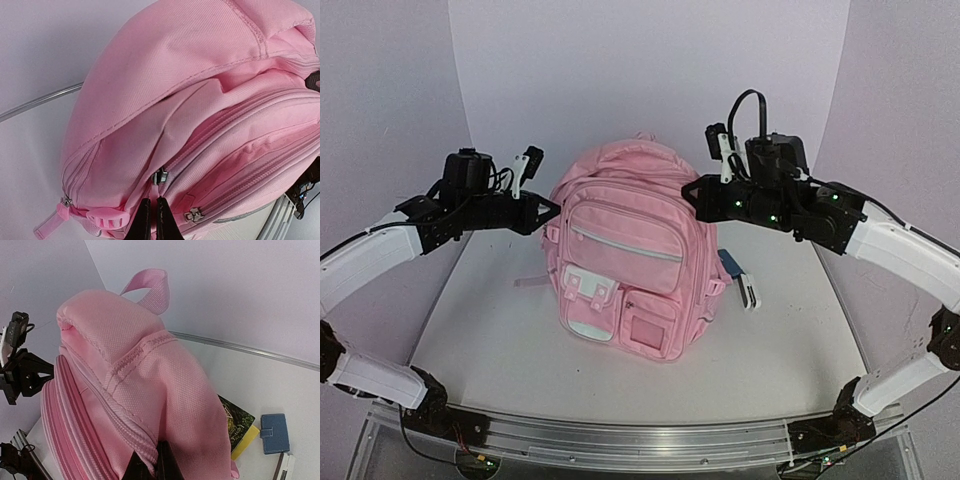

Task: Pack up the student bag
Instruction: Unzip the student bag at the center of the board.

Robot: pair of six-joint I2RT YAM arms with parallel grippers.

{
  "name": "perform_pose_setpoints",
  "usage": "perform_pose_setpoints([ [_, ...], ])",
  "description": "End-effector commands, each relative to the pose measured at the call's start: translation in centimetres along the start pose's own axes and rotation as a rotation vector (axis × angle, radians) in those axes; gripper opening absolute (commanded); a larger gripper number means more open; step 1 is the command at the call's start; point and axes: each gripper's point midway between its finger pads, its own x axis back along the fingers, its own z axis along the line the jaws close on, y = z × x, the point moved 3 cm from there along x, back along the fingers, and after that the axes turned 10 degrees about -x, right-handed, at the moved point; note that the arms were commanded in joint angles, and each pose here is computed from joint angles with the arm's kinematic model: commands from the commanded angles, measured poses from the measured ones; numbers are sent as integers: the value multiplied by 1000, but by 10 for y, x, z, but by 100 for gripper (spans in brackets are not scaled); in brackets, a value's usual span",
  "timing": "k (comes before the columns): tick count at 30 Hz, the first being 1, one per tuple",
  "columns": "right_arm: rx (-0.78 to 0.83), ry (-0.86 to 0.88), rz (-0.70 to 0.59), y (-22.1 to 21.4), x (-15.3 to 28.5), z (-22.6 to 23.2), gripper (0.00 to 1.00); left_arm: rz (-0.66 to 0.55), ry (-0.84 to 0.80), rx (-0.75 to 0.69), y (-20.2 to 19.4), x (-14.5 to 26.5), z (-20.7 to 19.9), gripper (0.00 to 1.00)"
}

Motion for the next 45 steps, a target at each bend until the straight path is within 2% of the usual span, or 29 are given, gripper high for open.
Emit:
perform_pose_setpoints([
  [1,17,69,-55,24,9,17,0,-186,-17,-126,70,19,-7,0],
  [16,80,100,-25,16,5,21,0,-155,-214,-245,105,5,-30,0],
  [24,87,84,-37,18,8,18,0,-150,-290,-210,111,1,-37,1],
  [26,80,68,-49,20,10,15,0,-150,-252,-165,108,3,-32,8],
  [29,80,19,-78,27,9,10,0,-134,-187,-67,103,8,-12,32],
  [33,140,48,-81,32,1,19,0,-123,-171,34,95,20,25,64],
  [35,171,63,-91,37,-5,26,0,-114,-181,22,93,22,34,74],
  [39,221,111,-89,38,-23,39,0,-85,-271,-66,97,17,28,87],
  [45,263,211,-94,42,-43,54,0,-15,-283,-193,86,4,34,92],
])
